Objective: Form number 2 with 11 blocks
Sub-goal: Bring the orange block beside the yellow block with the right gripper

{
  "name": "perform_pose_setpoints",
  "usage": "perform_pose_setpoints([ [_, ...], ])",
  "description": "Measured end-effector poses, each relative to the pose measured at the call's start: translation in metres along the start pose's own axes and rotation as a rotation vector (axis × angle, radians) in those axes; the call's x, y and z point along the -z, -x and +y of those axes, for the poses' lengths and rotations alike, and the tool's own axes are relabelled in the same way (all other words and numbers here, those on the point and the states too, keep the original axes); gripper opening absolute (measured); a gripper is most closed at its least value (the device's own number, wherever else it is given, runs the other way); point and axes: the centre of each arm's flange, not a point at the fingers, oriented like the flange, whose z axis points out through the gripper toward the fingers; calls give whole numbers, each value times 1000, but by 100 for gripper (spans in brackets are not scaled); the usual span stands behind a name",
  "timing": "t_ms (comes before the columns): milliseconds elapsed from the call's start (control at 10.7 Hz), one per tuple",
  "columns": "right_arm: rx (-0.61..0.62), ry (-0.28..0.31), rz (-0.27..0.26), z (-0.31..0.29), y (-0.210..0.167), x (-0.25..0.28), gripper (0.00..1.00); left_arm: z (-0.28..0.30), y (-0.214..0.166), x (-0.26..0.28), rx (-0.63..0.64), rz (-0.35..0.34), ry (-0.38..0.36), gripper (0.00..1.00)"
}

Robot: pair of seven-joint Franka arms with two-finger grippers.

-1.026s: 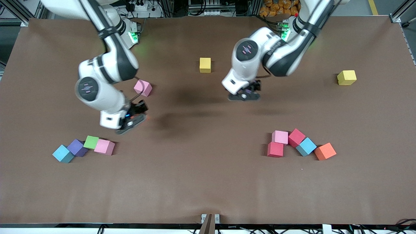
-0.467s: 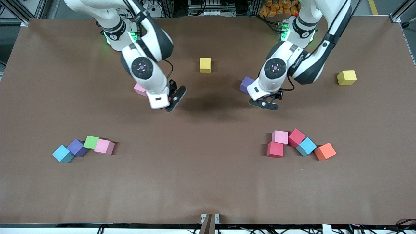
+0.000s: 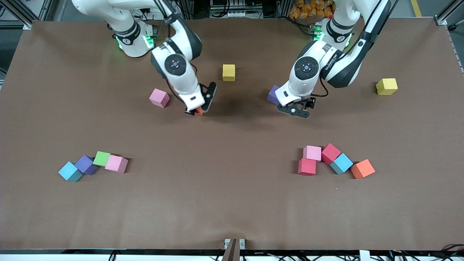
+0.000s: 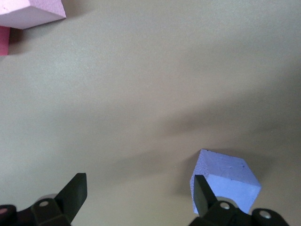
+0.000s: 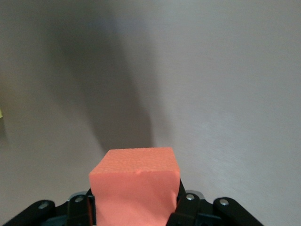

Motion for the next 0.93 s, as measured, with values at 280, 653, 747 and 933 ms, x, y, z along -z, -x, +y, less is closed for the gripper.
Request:
perform_pose_setpoints([
  [280, 88, 27, 2, -50, -5, -25, 57, 1, 0, 0, -3, 1, 0, 100],
  [653, 84, -16, 12, -100, 0, -50, 57, 6, 2, 0, 4, -3, 21, 100],
  [747, 79, -20, 25, -113, 0, -54, 57, 7, 2, 0, 4, -4, 23, 100],
  [933, 73, -26, 52, -141, -1, -61, 57, 8, 2, 0, 4, -5, 24, 100],
])
